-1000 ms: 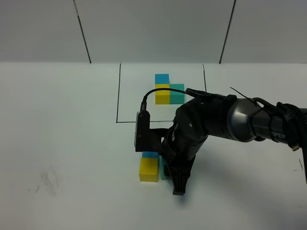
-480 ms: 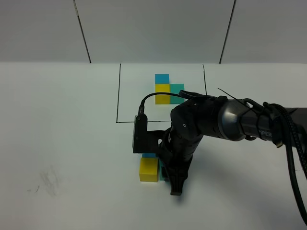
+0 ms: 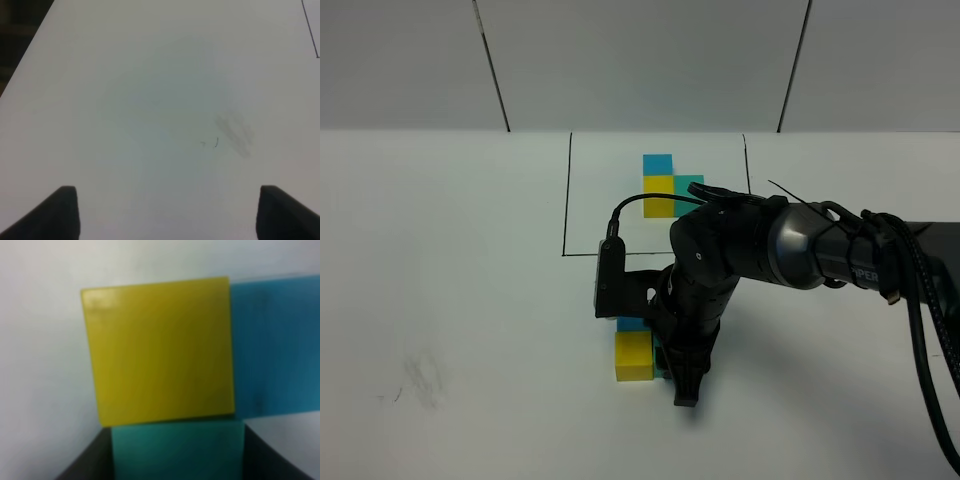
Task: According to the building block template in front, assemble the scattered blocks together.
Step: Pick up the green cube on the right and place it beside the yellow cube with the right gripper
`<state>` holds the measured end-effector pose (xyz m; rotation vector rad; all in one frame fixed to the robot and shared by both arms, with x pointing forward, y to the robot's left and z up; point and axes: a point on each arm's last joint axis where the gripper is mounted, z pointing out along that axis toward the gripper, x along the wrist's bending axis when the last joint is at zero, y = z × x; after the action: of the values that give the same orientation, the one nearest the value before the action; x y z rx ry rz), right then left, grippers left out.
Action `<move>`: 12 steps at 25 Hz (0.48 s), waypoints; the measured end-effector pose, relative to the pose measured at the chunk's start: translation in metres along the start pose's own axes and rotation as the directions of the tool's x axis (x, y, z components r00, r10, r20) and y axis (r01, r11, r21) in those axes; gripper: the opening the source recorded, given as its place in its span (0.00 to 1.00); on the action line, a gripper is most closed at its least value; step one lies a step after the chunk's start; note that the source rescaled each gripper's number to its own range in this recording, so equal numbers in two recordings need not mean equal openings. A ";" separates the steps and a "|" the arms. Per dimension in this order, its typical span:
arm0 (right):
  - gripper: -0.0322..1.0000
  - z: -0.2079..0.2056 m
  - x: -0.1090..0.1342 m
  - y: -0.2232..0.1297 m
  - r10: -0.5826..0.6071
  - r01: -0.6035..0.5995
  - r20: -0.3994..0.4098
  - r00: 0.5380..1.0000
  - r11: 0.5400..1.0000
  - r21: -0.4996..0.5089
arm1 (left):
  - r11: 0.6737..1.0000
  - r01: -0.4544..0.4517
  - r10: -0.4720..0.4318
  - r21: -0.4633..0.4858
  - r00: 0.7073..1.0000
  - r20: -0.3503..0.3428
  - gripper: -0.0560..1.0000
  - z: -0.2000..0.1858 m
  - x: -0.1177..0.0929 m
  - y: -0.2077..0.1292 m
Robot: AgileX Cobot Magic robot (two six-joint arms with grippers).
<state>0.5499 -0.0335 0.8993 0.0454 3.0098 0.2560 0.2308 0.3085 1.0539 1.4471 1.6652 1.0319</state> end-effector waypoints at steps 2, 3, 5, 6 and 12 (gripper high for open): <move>0.24 0.000 0.000 0.000 0.000 0.000 0.000 1.000 1.000 0.000 | 1.000 0.000 0.000 0.000 1.000 0.000 0.60 0.000 0.000 0.000; 0.24 0.000 0.000 0.000 0.000 0.000 0.000 1.000 1.000 0.000 | 1.000 0.000 0.000 0.000 1.000 0.000 0.60 0.000 0.000 0.000; 0.24 0.000 0.000 0.000 0.000 0.000 -0.002 1.000 1.000 0.001 | 1.000 0.000 0.000 0.000 1.000 0.000 0.60 0.000 0.000 0.000; 0.24 0.000 0.000 0.000 0.000 0.000 -0.004 1.000 1.000 0.003 | 1.000 0.000 0.000 0.000 1.000 0.000 0.60 0.000 0.000 0.000; 0.24 0.001 0.000 0.000 0.000 0.000 -0.009 1.000 1.000 0.007 | 1.000 0.000 0.000 0.000 1.000 0.000 0.60 0.000 0.000 0.000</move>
<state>0.5498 -0.0336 0.8987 0.0448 3.0197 0.2462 0.2308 0.3085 1.0539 1.4471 1.6652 1.0319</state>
